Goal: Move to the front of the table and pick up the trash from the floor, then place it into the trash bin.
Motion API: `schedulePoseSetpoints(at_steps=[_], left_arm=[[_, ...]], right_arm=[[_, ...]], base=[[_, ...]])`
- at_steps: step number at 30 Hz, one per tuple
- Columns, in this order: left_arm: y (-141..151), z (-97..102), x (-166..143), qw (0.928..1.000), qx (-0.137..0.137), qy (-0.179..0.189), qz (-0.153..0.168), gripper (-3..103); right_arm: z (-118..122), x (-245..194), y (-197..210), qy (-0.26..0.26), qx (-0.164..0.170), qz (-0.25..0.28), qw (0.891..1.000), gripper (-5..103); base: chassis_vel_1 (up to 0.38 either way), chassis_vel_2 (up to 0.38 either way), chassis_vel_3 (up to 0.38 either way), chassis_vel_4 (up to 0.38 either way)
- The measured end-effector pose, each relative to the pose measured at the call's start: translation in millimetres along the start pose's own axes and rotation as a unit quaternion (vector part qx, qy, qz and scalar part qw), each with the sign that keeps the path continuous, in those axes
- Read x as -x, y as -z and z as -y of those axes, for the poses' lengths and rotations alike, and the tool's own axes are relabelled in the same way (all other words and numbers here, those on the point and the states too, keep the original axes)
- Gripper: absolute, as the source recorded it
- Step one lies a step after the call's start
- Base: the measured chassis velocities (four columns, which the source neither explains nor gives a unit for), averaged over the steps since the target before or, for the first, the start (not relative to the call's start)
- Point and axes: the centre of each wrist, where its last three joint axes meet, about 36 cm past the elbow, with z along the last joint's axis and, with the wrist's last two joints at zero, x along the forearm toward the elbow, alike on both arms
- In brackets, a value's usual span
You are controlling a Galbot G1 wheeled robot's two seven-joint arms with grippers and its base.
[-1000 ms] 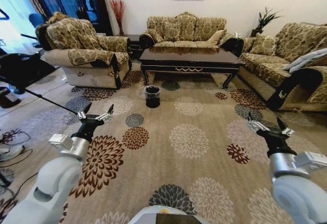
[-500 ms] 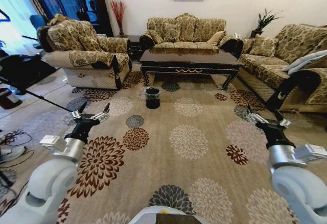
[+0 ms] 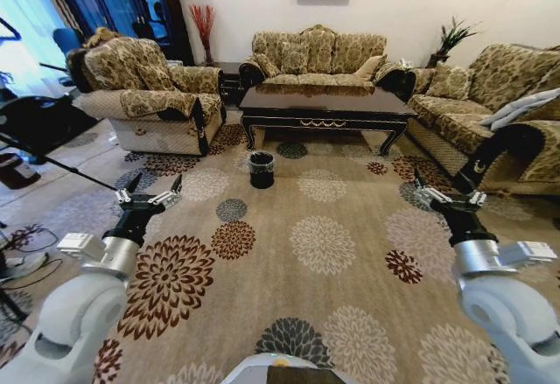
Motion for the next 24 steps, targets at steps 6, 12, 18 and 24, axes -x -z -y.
schedulePoseSetpoints(at_steps=[6,12,18,24], left_arm=[[4,-4.3,1,1.0,0.0,0.003,0.004,100],[5,-6.4,1,1.0,0.002,0.005,0.004,100],[4,-10.3,3,0.9999,0.003,0.011,0.005,100],[4,-9.3,3,0.9999,0.0,0.01,0.004,100]], right_arm=[[5,1,2,0.003,-0.003,0.009,1.0,100],[12,-2,5,0.006,-0.048,0.02,0.999,100],[17,-3,6,0.014,-0.074,0.03,0.997,100],[21,-4,5,0.012,-0.079,0.029,0.996,100]], base=[[0.0,0.0,0.0,0.0],[0.0,0.0,0.0,0.0],[0.0,0.0,0.0,0.0],[0.0,0.0,0.0,0.0]])
